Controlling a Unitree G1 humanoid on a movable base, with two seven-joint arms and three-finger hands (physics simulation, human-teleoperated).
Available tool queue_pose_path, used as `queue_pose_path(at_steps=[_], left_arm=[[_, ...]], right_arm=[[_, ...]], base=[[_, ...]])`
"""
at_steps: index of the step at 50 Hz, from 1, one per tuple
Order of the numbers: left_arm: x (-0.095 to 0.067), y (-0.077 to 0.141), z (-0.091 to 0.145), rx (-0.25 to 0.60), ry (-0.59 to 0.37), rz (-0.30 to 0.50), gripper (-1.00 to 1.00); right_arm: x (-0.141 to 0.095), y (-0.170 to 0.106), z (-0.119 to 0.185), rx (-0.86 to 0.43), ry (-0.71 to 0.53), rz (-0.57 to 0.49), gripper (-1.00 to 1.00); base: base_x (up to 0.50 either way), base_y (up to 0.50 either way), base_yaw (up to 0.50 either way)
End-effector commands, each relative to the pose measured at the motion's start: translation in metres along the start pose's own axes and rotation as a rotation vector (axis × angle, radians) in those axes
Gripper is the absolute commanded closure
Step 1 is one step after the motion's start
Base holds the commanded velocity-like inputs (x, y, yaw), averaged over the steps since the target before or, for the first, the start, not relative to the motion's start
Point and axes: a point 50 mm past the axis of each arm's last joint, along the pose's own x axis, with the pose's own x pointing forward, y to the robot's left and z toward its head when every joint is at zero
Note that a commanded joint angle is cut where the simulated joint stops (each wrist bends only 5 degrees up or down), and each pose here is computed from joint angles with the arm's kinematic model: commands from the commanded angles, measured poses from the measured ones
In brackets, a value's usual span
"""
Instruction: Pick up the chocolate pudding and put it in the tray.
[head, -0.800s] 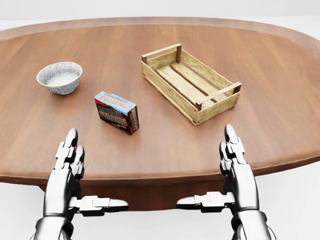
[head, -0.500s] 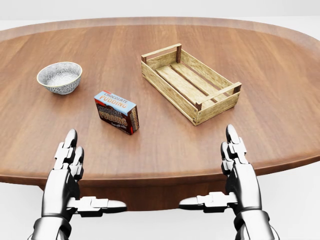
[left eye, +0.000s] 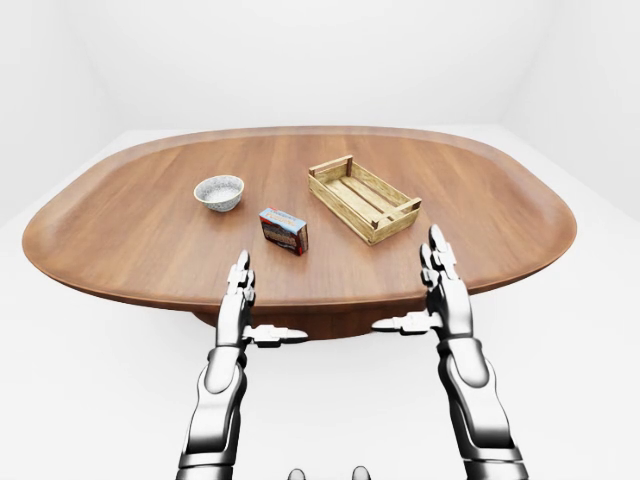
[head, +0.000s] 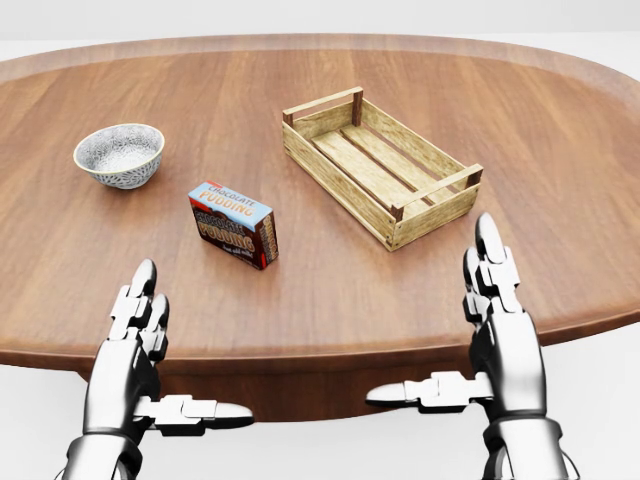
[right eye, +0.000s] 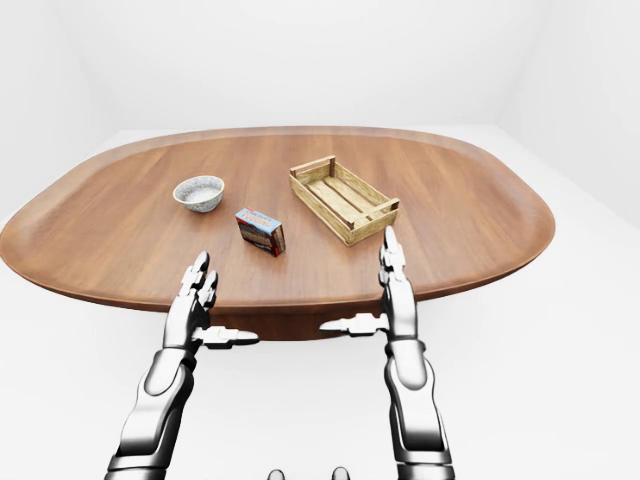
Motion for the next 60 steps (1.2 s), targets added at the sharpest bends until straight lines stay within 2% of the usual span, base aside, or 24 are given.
queue_pose_path(at_steps=[1, 3, 6, 7, 12, 29, 60], left_arm=[[0.0, 0.0, -0.001, 0.002, 0.004, -0.001, -1.0], [0.0, 0.0, -0.001, 0.002, 0.005, 0.0, -1.0], [0.0, 0.0, -0.001, 0.003, 0.006, 0.0, -1.0], [0.0, 0.0, -0.001, 0.003, 0.007, 0.0, -1.0], [0.0, 0.0, -0.002, 0.004, 0.008, 0.001, -1.0], [0.0, 0.0, 0.0, 0.004, 0.01, 0.001, -1.0], [0.001, 0.0, -0.002, 0.005, 0.014, 0.0, -1.0]], right_arm=[[-0.007, -0.006, 0.046, -0.092, -0.193, -0.045, -1.0], [-0.01, -0.006, 0.064, -0.101, -0.27, -0.058, -1.0], [-0.013, -0.006, 0.07, -0.112, -0.295, -0.068, -1.0], [-0.016, -0.006, 0.082, -0.115, -0.344, -0.073, -1.0], [-0.02, -0.006, 0.092, -0.131, -0.389, -0.076, -1.0], [-0.02, -0.004, 0.09, -0.143, -0.378, -0.073, -1.0], [-0.018, -0.005, 0.087, -0.128, -0.366, -0.073, -1.0]], base=[[0.0, 0.0, 0.0], [0.0, 0.0, 0.0], [0.0, 0.0, 0.0], [0.0, 0.0, 0.0], [0.0, 0.0, 0.0], [0.0, 0.01, 0.0], [0.0, 0.28, 0.0]])
